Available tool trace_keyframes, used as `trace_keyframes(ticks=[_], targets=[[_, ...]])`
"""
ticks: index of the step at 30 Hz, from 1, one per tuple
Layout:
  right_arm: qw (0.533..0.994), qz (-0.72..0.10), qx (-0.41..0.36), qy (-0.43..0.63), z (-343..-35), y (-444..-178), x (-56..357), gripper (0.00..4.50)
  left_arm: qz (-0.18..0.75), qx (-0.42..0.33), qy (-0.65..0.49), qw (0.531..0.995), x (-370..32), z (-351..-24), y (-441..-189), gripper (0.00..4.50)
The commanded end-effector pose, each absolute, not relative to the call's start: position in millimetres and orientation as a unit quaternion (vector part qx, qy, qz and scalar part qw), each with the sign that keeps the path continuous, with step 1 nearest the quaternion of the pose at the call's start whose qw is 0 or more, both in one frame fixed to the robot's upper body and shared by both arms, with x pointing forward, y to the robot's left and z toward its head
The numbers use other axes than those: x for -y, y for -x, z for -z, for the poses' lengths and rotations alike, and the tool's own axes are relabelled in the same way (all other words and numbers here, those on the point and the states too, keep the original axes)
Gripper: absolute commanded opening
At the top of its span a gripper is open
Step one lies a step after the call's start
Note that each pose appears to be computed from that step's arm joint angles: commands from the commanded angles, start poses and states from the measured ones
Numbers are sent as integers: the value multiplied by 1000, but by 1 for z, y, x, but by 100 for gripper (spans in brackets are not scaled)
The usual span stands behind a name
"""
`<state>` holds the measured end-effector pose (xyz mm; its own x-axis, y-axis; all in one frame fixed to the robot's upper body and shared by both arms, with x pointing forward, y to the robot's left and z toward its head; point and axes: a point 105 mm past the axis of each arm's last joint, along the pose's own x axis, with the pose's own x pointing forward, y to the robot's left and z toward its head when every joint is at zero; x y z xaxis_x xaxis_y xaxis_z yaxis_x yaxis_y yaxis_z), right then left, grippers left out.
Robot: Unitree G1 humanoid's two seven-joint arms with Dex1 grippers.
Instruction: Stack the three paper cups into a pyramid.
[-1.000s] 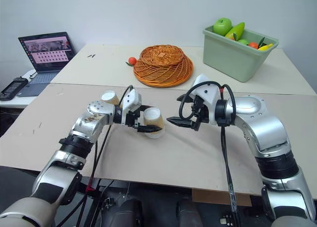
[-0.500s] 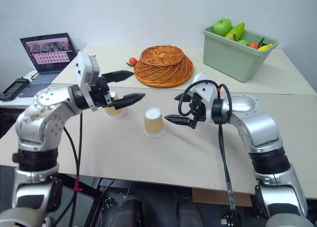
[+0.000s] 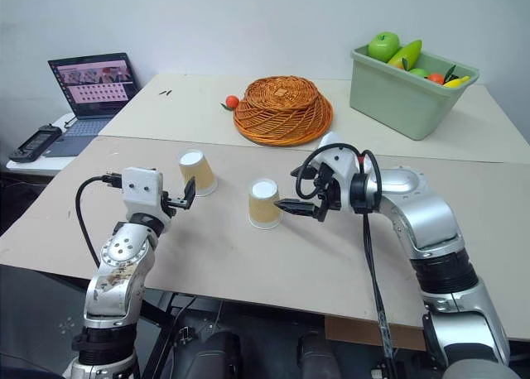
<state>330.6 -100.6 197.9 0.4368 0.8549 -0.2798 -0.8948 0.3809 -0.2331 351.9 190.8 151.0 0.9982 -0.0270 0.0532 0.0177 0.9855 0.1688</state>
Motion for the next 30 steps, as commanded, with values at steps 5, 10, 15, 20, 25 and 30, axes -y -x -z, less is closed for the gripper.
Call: trace_keyframes(ticks=[5,10,15,20,25,30], targets=[[830,-525,-23,184,-215,-326,100,450,86,59,-89,991,-182,-175,-387,439],[834,-518,-22,187,-216,-327,102,450,138,58,-79,986,-170,-183,-404,439],[837,-514,-20,187,-218,-327,103,450,137,54,-65,987,-172,-185,-414,439],[839,-511,-19,185,-218,-327,104,450,131,51,-61,988,-177,-185,-423,439],[842,-506,-19,185,-219,-328,106,450,130,48,-59,989,-178,-185,-429,439],[844,-503,-18,184,-219,-328,106,450,132,47,-51,989,-178,-186,-432,415]])
